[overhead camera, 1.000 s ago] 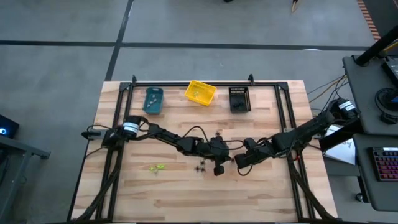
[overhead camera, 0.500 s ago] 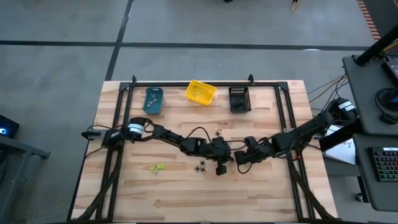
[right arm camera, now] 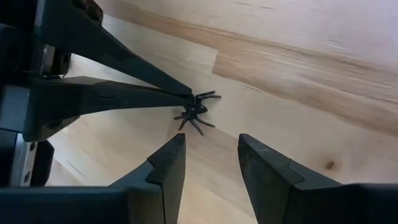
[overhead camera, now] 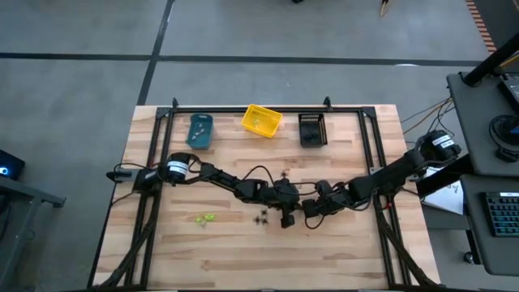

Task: Sort Halloween decoration
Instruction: Put the black spider toy into the black bin

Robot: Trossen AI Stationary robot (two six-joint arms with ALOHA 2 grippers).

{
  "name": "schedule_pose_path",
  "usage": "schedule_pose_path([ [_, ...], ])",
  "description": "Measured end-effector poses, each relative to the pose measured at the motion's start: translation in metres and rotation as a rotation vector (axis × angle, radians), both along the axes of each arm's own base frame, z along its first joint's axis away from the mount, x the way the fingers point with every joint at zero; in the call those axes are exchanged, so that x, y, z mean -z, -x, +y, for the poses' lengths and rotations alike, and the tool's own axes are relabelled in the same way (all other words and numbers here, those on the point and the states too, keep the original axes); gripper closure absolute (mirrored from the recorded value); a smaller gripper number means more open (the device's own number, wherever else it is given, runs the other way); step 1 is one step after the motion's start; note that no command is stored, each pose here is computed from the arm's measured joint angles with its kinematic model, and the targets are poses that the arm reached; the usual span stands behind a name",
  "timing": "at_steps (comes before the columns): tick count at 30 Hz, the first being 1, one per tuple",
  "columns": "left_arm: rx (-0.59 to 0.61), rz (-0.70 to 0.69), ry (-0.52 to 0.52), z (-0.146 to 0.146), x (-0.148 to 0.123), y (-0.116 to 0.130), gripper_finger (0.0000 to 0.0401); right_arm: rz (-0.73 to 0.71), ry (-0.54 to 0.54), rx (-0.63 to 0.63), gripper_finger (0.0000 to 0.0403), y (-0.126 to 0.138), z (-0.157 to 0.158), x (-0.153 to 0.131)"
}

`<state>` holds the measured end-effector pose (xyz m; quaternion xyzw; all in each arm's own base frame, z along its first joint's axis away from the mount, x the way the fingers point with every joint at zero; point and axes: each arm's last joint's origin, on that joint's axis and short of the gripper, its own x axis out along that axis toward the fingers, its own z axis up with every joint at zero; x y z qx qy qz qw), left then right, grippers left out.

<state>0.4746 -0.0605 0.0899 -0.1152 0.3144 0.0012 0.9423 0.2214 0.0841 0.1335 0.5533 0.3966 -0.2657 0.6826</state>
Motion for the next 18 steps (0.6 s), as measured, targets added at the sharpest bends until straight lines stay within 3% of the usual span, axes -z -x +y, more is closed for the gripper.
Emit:
schedule_pose_path([
  [18,-0.001,0.000,0.001,0.000,0.001,0.000,0.0401,-0.020,-0.001,0.025,0.0275,-0.012,-0.002,0.014],
])
